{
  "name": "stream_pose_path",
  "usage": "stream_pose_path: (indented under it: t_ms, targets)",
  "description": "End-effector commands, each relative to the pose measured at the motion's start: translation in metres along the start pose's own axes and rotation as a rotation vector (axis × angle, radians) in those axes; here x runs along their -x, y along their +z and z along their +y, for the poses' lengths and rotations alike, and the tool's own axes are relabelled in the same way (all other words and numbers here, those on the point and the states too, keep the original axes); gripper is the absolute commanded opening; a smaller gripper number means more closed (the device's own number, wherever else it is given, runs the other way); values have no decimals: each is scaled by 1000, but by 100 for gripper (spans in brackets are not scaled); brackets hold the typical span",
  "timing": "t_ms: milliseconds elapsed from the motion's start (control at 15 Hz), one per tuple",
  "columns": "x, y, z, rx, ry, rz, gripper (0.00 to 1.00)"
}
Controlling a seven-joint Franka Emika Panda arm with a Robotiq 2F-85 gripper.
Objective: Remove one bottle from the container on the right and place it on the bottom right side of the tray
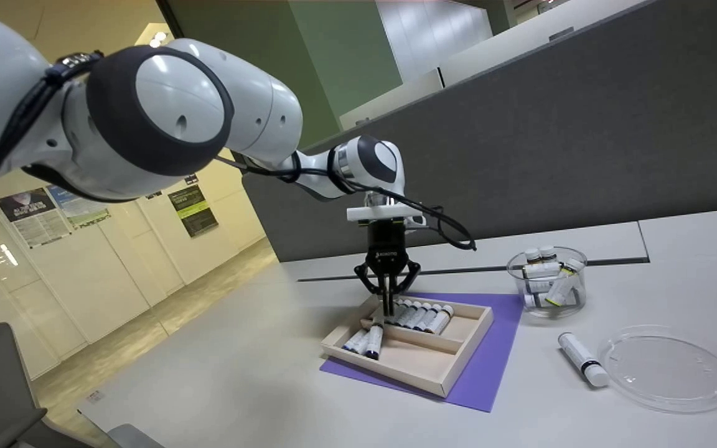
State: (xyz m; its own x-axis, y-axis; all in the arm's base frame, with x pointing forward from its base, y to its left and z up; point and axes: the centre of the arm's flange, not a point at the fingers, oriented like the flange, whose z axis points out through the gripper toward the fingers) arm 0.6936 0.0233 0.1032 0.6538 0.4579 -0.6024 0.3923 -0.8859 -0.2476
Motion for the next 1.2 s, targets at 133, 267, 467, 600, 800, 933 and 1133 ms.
stream_pose_path:
  t_ms: [133, 267, 467, 600, 800, 933, 1133]
  targets:
    - [-1, -35, -4, 19, -46, 46, 0]
    - [-5, -43, -11, 30, -87, 72, 0]
    - [-14, -48, -29, 11, -154, 63, 0]
    - [-21, -46, -42, 10, -190, 53, 0]
    - [-31, -37, -58, 13, -224, 22, 0]
    - [-37, -28, -62, 23, -231, 7, 0]
    - [-46, -12, -57, 17, -230, -25, 0]
